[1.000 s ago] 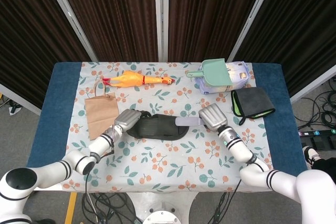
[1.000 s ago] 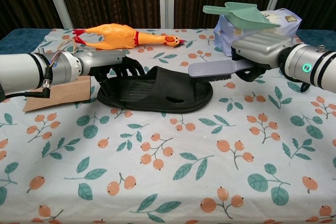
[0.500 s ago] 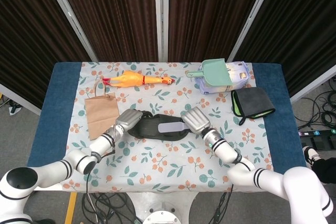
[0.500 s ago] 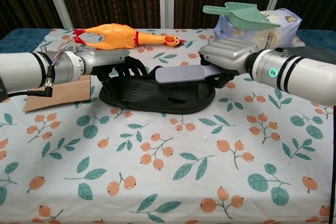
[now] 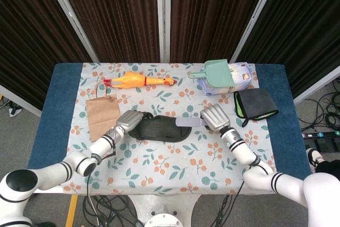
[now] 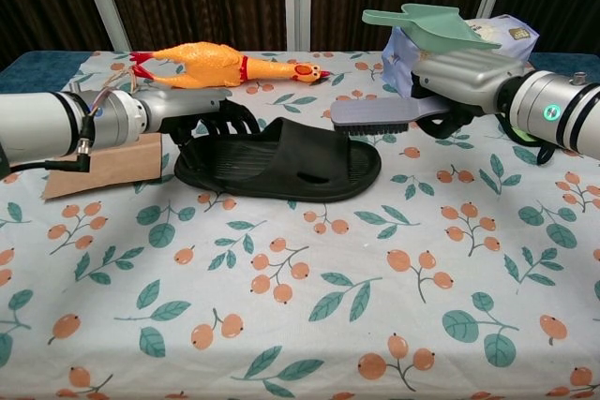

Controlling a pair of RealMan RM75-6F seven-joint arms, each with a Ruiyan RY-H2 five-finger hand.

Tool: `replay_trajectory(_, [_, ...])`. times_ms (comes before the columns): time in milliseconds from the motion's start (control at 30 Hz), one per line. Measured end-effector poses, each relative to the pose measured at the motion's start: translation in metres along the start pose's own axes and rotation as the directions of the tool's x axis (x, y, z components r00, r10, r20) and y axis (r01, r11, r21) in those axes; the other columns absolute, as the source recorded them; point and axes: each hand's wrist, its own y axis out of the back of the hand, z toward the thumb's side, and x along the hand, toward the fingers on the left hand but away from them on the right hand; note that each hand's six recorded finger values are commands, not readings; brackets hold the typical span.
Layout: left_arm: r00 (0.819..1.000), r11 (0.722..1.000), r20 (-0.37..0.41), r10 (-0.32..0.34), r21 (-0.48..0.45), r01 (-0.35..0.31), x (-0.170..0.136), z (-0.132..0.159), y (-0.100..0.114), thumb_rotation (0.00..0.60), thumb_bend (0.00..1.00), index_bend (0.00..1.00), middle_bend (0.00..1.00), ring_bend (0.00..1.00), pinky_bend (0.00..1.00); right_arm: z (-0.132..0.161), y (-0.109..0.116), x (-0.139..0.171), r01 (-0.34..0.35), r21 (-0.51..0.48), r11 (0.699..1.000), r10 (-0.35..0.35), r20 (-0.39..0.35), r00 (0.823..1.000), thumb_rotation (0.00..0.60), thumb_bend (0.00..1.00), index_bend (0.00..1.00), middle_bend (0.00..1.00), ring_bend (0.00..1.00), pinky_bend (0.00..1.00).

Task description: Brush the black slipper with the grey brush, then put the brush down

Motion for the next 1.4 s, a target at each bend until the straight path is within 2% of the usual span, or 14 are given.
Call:
replay_trajectory(167, [1.0,1.0,0.002,0.0,-0.001,0.0,0.001,0.001,0.0,0.6,0.03,0.4,0.52,0.36,0.29,0.03,0.002,-0.008,-0.002,-0.018,1.0,0.001,-0.078,0.997,0.6,0.59,1.0,1.0,1.0,1.0])
replay_trajectory(333, [1.0,1.0,-0.001,0.0,-0.006,0.0,0.002,0.001,0.0,0.6,0.03,0.4,0.52,0.36,0.29,0.046,-0.015,-0.025,-0.053,0.011,0.999,0.054,-0.081,0.995,0.6,0.59,1.0,1.0,1.0,1.0])
replay_trajectory(500, [1.0,1.0,0.001,0.002,-0.005,-0.002,0.002,0.001,0.0,0.6,0.03,0.4,0.52,0.36,0.29,0.029,-0.023,-0.027,-0.079,0.052,0.996,0.081,-0.026,0.996,0.6,0.59,1.0,1.0,1.0,1.0])
replay_trajectory(667, [1.0,1.0,0.005,0.007,-0.003,-0.007,0.001,0.001,0.001,0.6,0.03,0.37,0.51,0.35,0.29,-0.007,-0.014,-0.009,-0.059,0.061,0.996,0.057,0.038,0.998,0.6,0.59,1.0,1.0,1.0,1.0])
replay_trajectory(733, [1.0,1.0,0.01,0.01,0.001,-0.01,0.0,0.001,0.001,0.6,0.03,0.29,0.45,0.32,0.29,-0.019,-0.006,0.002,-0.037,0.04,0.999,0.035,0.055,0.998,0.6,0.59,1.0,1.0,1.0,1.0])
replay_trajectory(767, [1.0,1.0,0.012,0.009,0.002,-0.009,-0.001,0.002,0.001,0.6,0.03,0.21,0.35,0.27,0.28,-0.023,-0.002,0.007,-0.027,0.026,0.999,0.026,0.061,0.998,0.6,0.59,1.0,1.0,1.0,1.0])
replay_trajectory(833, [1.0,1.0,0.021,0.011,0.002,-0.011,-0.003,0.004,0.002,0.6,0.03,0.13,0.19,0.16,0.25,-0.036,0.007,0.02,-0.006,-0.009,1.0,0.007,0.08,0.997,0.6,0.59,1.0,1.0,1.0,1.0])
replay_trajectory(900, [0.999,1.0,0.031,0.024,0.002,-0.024,-0.005,0.005,0.004,0.6,0.03,0.11,0.07,0.06,0.21,-0.05,0.013,0.031,0.006,-0.032,0.999,-0.003,0.102,0.995,0.6,0.59,1.0,1.0,1.0,1.0])
replay_trajectory(1000, [0.996,0.997,0.046,0.071,-0.005,-0.071,-0.011,0.006,0.012,0.6,0.03,0.11,0.0,0.01,0.18,-0.067,0.011,0.045,-0.01,-0.054,0.999,0.017,0.139,0.99,0.6,0.57,1.0,0.99,1.0,1.0])
replay_trajectory(1167, [0.982,0.982,0.048,0.184,-0.041,-0.182,-0.033,-0.003,0.033,0.6,0.03,0.11,0.0,0.01,0.18,-0.068,-0.012,0.043,-0.07,-0.084,0.994,0.082,0.151,0.985,0.6,0.51,1.0,0.91,0.95,1.0])
replay_trajectory(1267, [0.968,0.967,0.024,0.251,-0.05,-0.249,-0.053,-0.017,0.048,0.6,0.03,0.11,0.0,0.01,0.18,-0.063,-0.025,0.037,-0.094,-0.101,0.99,0.108,0.151,0.983,0.6,0.48,0.91,0.83,0.84,0.94])
replay_trajectory(1400, [0.941,0.94,-0.035,0.337,-0.047,-0.338,-0.084,-0.044,0.069,0.6,0.03,0.11,0.0,0.01,0.18,-0.056,-0.032,0.029,-0.109,-0.111,0.988,0.125,0.143,0.982,0.6,0.36,0.59,0.6,0.58,0.65])
